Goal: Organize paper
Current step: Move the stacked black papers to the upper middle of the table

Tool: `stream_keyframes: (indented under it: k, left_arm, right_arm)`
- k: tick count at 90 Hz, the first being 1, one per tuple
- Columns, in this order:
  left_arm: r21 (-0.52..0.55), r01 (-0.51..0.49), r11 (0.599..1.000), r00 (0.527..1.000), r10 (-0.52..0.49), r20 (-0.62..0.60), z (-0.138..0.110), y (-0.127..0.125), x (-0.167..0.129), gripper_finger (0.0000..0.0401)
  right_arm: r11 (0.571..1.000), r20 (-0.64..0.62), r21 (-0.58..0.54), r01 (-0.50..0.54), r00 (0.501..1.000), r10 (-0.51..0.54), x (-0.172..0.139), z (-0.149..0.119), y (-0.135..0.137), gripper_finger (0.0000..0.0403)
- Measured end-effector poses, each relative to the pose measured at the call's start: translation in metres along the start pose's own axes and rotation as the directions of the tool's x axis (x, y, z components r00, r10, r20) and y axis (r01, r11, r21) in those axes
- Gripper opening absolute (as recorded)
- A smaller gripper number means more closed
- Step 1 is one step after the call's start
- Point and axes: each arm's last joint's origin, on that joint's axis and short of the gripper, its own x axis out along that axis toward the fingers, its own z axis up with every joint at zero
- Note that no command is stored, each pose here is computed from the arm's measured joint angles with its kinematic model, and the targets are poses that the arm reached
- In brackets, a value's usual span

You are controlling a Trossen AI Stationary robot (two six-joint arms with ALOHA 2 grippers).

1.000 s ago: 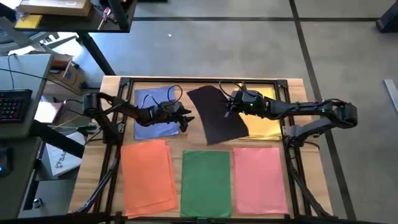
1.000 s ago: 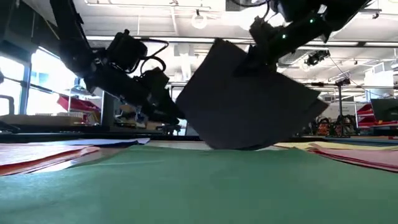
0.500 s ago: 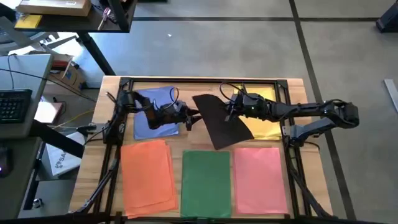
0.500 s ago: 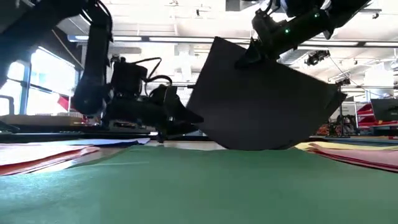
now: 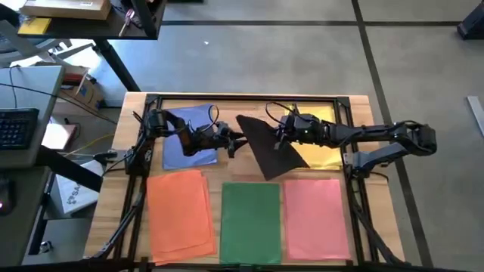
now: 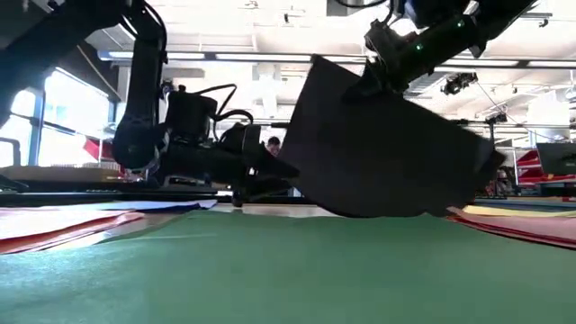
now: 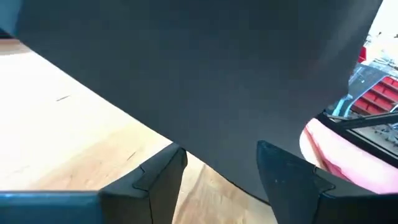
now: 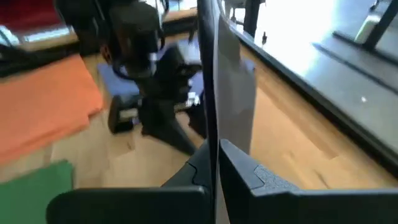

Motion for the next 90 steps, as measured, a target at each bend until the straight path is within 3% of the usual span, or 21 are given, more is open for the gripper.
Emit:
stream_keyframes:
  k: [13,40,56,68,79,90]
  left_arm:
    - [0.024,0.015,1.0,1.0,-0.015,0.013,0.001,-0.001,0.0,0.0133]
    - [0.018,0.019,1.0,1.0,-0.019,0.012,0.002,0.0,0.0,0.0008]
    - [0.021,0.014,1.0,1.0,-0.014,-0.008,0.001,0.0,-0.008,0.0002]
    - [0.043,-0.01,0.999,1.0,0.011,-0.009,0.004,-0.003,-0.022,0.0001]
    - [0.069,-0.014,0.997,0.999,0.012,0.03,0.018,-0.01,-0.034,0.0]
    - [0.119,0.04,0.992,0.993,-0.054,0.11,0.047,-0.025,-0.04,0.0]
  right_arm:
    - [1.0,-0.059,-0.005,0.025,0.998,-0.025,0.0,-0.006,-0.001,0.0]
    - [0.999,-0.126,0.024,0.038,0.991,-0.034,0.004,-0.014,-0.002,0.0]
    - [0.998,-0.208,0.036,0.056,0.977,-0.048,0.017,-0.027,-0.002,0.0]
    - [0.996,-0.202,0.026,0.084,0.976,-0.077,0.025,-0.029,-0.002,0.0]
    - [0.996,-0.126,-0.006,0.09,0.988,-0.09,0.026,-0.022,-0.001,0.0]
    - [0.997,-0.019,-0.033,0.075,0.997,-0.076,0.026,-0.011,0.0,0.0]
